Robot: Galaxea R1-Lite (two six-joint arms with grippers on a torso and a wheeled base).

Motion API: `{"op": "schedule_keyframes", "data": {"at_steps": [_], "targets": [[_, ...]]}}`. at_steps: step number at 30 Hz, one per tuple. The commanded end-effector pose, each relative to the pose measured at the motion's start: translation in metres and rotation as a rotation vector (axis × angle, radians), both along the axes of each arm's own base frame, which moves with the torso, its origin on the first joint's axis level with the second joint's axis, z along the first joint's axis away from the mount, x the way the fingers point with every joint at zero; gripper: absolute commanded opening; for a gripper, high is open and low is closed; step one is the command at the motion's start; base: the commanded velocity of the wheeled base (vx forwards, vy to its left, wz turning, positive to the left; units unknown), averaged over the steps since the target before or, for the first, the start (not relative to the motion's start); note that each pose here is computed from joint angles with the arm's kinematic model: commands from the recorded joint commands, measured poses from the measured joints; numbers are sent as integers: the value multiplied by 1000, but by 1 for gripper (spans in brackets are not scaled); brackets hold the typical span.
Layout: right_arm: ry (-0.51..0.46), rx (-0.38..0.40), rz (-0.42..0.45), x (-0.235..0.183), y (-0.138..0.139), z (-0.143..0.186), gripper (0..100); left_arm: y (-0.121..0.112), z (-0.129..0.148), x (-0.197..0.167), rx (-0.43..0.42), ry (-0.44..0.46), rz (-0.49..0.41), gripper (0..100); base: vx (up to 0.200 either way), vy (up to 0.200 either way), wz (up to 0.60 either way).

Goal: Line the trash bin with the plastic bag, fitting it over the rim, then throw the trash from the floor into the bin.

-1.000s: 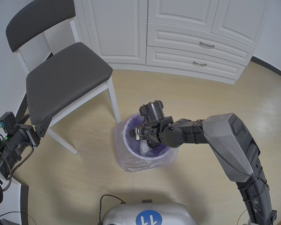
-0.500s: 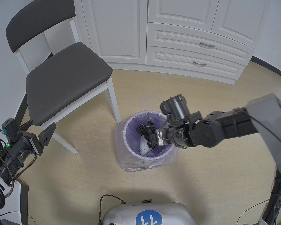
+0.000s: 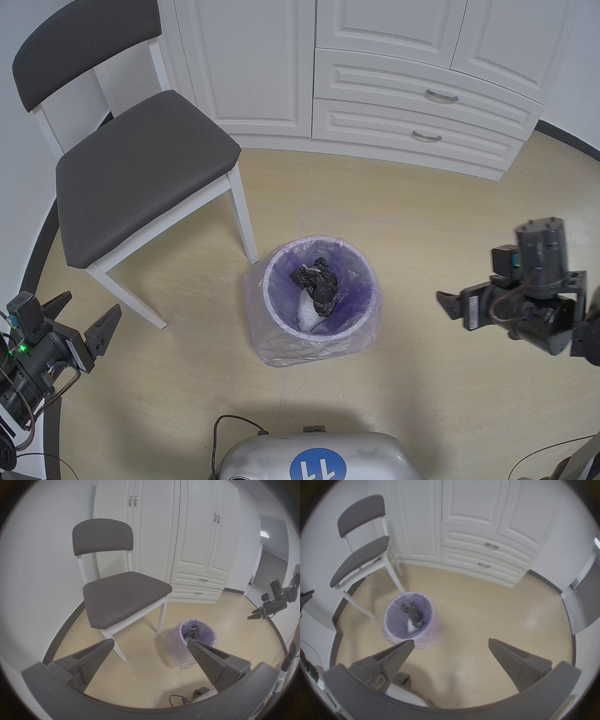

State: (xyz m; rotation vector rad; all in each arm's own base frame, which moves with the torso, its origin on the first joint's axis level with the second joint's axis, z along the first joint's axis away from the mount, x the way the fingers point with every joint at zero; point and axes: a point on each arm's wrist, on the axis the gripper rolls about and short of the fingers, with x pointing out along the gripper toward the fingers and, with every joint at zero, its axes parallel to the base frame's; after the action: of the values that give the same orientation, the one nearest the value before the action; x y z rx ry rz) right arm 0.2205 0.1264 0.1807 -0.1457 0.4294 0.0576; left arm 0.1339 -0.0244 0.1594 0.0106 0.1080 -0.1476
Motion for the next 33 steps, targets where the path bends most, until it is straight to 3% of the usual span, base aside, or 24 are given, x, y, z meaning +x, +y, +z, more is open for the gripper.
{"op": "schedule_keyframes", "data": {"at_steps": [1,5,9,14,17,21,25,27,33], "targets": [[-308,-41,-180,-74,-97,19,100,6,-1,-30,0,-72,7,100,0,0,0],[-387,-18,-242,-97,-118,20,100,7,5,-35,-8,-118,9,100,0,0,0],[-459,64,-298,-126,-127,15,100,9,27,-48,-31,-254,12,100,0,0,0],[-572,143,-306,-156,-129,17,100,13,43,-59,-46,-325,58,100,0,0,0],[-702,173,-300,-187,-131,17,100,17,55,-79,-54,-357,99,100,0,0,0],[-795,174,-320,-210,-133,13,100,23,64,-106,-54,-351,125,100,0,0,0],[-789,148,-369,-227,-133,7,100,27,73,-128,-52,-324,138,100,0,0,0],[-783,143,-378,-239,-133,0,100,30,78,-138,-52,-320,193,100,0,0,0],[-809,78,-355,-272,-133,-22,100,34,97,-174,-60,-361,272,100,0,0,0]]}}
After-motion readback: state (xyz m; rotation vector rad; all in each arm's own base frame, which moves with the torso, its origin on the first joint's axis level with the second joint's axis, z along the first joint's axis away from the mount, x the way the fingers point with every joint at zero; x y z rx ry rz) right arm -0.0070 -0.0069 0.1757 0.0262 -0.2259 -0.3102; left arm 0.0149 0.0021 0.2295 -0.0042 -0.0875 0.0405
